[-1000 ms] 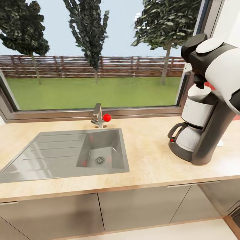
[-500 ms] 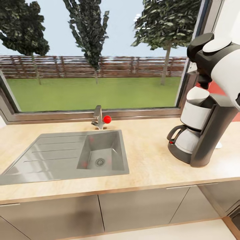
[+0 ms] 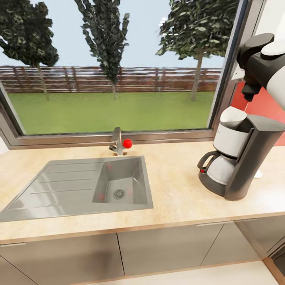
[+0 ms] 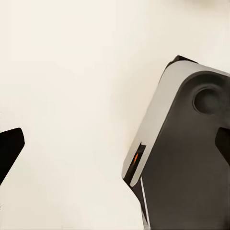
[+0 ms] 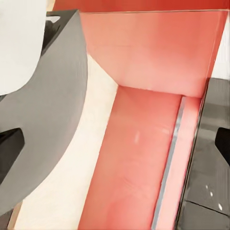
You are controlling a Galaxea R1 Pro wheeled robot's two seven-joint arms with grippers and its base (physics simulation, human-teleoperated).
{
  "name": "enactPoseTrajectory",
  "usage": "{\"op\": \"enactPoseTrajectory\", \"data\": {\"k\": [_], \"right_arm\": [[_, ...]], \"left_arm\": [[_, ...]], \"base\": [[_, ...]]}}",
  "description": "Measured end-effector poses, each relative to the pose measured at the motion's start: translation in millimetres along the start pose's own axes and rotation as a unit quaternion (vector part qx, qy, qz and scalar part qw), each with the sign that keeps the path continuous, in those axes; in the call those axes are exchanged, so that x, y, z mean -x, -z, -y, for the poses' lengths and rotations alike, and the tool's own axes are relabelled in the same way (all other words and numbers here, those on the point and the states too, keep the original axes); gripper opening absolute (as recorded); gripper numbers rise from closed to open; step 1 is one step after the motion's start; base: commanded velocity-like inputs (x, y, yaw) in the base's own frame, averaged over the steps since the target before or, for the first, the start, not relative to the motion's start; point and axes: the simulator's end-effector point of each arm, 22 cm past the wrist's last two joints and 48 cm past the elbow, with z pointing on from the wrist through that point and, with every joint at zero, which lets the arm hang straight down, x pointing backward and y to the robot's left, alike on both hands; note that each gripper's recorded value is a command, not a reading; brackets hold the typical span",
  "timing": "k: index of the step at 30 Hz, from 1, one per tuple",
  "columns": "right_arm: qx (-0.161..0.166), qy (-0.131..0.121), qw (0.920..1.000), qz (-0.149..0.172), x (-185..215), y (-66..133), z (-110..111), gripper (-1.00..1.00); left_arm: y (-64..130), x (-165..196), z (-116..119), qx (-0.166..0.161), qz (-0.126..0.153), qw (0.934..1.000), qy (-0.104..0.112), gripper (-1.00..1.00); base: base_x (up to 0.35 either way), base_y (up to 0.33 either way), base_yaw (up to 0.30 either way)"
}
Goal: Set up a coffee station on the kitchen countertop: keep the coffee maker on the countertop, move the bottle of coffee from the kitchen shelf to the counter next to the coffee maker, place a paper coffee filter on top of the coffee maker, put the saucer next to the coffee maker with the coffee cup on the saucer, and place the electric kettle next to the coffee maker.
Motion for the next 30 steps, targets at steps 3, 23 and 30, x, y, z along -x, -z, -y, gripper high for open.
{"op": "enactPoseTrajectory", "data": {"k": [3,23,30], "right_arm": [[-0.009,-0.007,0.9999,0.005,-1,0.6,9,1.00],[-0.081,-0.076,0.9935,0.026,-28,-2.3,73,1.00],[-0.091,-0.106,0.9896,0.034,-33,-3.6,83,1.00]], "left_arm": [[3.6,0,0,-0.002,0.000,1.0000,-0.005,1.00],[26.7,12,1,-0.005,0.028,0.9995,-0.011,1.00],[30.0,14,2,-0.005,0.034,0.9994,-0.004,1.00]], "base": [[0.000,0.000,0.000],[0.000,0.000,0.000],[0.000,0.000,0.000]]}}
